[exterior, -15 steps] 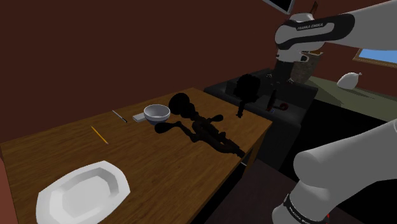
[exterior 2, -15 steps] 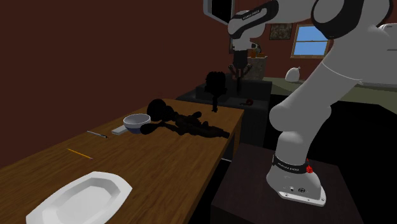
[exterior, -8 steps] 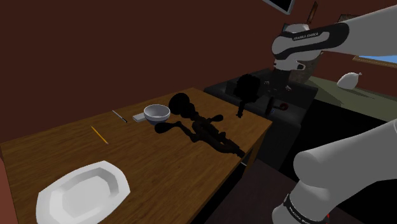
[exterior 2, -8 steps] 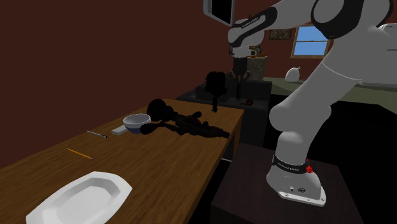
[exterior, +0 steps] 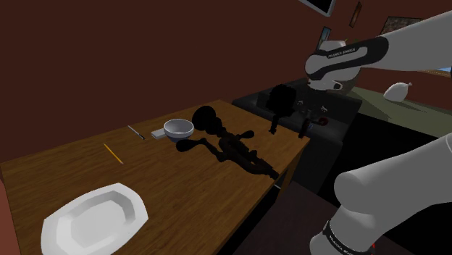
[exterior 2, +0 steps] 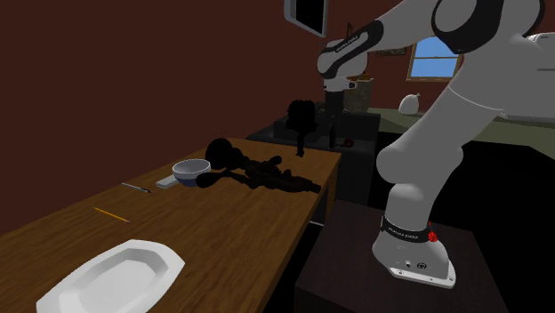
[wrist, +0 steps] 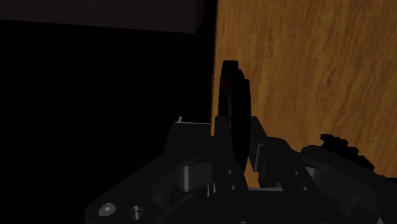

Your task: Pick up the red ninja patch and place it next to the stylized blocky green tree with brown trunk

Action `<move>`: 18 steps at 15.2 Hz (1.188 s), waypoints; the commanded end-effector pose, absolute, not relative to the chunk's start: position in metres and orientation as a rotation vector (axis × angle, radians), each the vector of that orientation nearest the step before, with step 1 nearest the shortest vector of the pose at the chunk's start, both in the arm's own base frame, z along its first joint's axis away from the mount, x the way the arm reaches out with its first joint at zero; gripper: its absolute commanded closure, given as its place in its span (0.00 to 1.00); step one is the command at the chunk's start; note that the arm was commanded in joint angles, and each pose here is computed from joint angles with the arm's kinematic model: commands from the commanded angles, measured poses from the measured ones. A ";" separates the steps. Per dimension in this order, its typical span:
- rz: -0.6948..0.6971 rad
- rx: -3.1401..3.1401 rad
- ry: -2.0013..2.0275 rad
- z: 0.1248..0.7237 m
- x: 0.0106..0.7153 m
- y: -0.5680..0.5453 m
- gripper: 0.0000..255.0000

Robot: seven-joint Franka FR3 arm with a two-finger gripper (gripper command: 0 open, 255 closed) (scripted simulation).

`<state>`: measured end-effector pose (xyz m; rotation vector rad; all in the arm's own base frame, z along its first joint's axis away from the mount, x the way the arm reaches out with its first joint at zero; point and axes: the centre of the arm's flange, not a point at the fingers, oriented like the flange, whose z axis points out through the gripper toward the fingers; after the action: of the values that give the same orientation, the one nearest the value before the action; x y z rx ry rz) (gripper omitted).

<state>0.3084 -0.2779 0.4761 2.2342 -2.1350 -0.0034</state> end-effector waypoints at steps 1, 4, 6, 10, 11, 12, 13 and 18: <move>-0.002 2.234 -2.135 0.465 0.307 -0.278 1.00; -0.002 2.234 -2.135 0.450 0.307 -0.278 1.00; -0.002 2.234 -2.135 0.439 0.307 -0.278 1.00; -0.002 2.234 -2.135 0.418 0.307 -0.278 1.00; -0.002 2.234 -2.135 0.413 0.307 -0.278 1.00; -0.002 2.234 -2.135 0.407 0.307 -0.278 1.00; -0.002 2.234 -2.135 0.402 0.307 -0.278 1.00; -0.002 2.234 -2.135 0.375 0.307 -0.278 1.00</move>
<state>0.3063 -0.2775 0.3807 2.2342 -2.1350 -0.0034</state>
